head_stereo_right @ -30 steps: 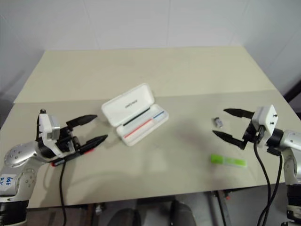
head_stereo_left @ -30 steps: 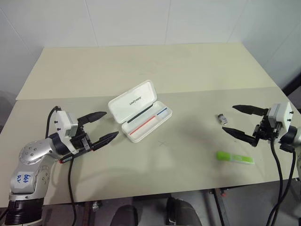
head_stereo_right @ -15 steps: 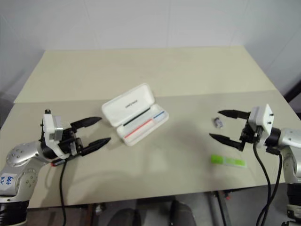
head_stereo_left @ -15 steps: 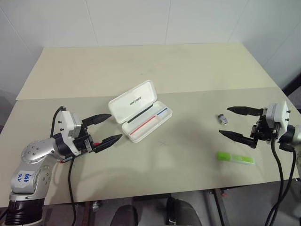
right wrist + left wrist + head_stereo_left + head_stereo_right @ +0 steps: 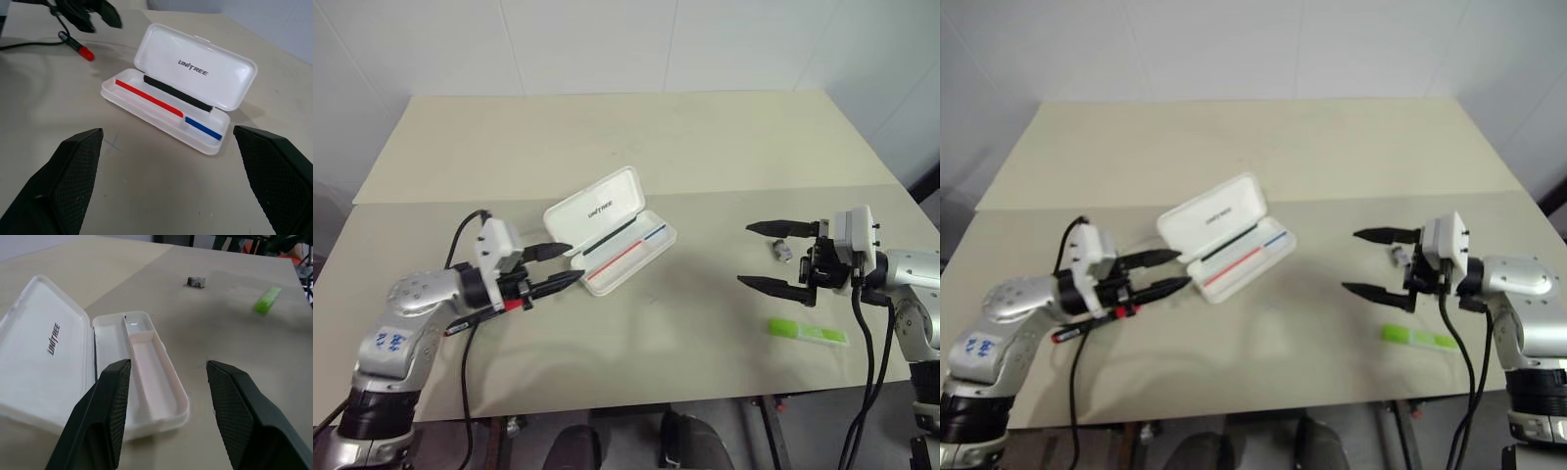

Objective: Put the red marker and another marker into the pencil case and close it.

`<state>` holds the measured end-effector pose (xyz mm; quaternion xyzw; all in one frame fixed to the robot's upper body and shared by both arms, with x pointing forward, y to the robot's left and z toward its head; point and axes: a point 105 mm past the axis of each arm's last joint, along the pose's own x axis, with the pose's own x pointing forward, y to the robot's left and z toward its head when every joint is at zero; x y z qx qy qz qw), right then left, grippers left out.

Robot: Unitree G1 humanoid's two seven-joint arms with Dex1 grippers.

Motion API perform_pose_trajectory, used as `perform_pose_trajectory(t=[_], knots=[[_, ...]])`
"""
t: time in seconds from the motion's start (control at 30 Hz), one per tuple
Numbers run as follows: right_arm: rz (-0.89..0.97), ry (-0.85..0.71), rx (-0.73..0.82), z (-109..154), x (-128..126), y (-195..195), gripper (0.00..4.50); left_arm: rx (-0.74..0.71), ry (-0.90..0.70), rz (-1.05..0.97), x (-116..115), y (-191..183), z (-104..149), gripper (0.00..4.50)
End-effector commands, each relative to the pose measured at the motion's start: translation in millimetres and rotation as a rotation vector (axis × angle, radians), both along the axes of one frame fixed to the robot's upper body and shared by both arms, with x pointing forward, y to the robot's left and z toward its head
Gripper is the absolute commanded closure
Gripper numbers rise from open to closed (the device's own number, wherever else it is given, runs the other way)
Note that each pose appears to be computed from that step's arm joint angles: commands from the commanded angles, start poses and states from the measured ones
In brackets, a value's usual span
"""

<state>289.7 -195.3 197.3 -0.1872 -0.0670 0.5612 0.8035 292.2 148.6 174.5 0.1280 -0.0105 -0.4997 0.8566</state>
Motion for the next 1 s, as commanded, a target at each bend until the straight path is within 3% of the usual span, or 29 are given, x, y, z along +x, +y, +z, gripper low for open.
perform_pose_trajectory(t=[0.03,0.17,0.33,1.0], knots=[[0.036,-0.069,0.017,16.7,-4.8,7.1,0.00,0.024,0.006,0.028,15.1,-19.8,-2.5,1.91],[0.057,-0.078,0.034,17.1,-6.9,13.2,0.00,0.036,0.047,-0.028,16.0,-51.2,-6.4,1.91],[0.086,-0.086,0.047,17.1,-10.6,24.0,0.00,0.084,0.118,-0.042,12.4,-63.7,-15.0,1.91],[0.114,-0.134,0.086,28.7,-22.9,41.5,0.00,0.288,0.349,0.012,3.0,-59.9,-53.9,1.91]])
